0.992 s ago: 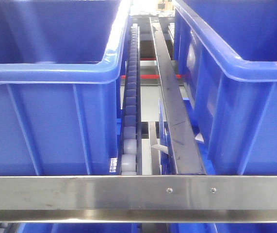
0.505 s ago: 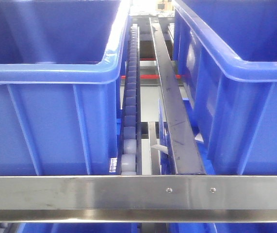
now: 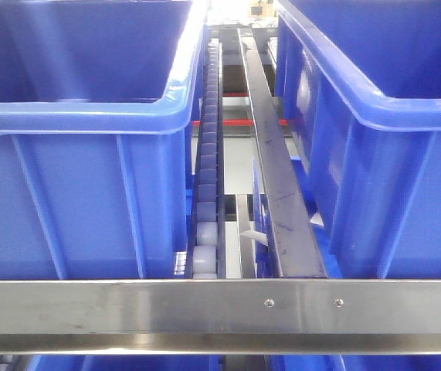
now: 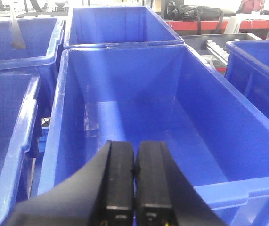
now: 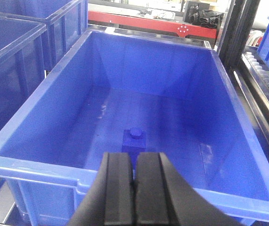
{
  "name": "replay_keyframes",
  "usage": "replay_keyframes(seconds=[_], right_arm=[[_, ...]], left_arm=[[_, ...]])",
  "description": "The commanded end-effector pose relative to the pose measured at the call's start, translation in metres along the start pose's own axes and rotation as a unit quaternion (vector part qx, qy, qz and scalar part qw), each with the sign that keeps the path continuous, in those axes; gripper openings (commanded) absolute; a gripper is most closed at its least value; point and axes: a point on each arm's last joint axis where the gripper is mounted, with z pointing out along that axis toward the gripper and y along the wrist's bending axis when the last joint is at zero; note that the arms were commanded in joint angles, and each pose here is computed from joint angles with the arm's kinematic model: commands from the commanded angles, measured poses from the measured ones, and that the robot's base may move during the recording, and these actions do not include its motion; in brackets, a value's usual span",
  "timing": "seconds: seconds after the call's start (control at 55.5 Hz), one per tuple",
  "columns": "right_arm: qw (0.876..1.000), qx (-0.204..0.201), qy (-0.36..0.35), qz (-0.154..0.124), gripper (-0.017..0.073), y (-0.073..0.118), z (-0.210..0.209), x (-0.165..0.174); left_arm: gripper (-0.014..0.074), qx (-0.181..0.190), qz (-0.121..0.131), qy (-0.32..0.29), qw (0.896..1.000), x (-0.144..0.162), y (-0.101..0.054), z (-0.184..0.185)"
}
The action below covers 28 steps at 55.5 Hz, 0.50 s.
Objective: Pick and sort blue part to right shelf
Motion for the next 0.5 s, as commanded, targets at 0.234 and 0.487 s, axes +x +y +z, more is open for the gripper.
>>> replay_keyframes(seconds=[0.234,0.487], right_arm=[[0.999,0.007,-0.051,-0.004,0.0059,-0.0010,-0.0038,-0.0146],[0.999,0.007,-0.051,-0.004,0.0059,-0.0010,-0.0038,-0.0146]], left_arm=[[0.0124,0.013,0.003,-0.043,0.999,-0.0136,-0.0018,-0.0009],[0.0124,0.014,0.005,-0.042,0.999,-0.0095,-0.0025,0.0017]])
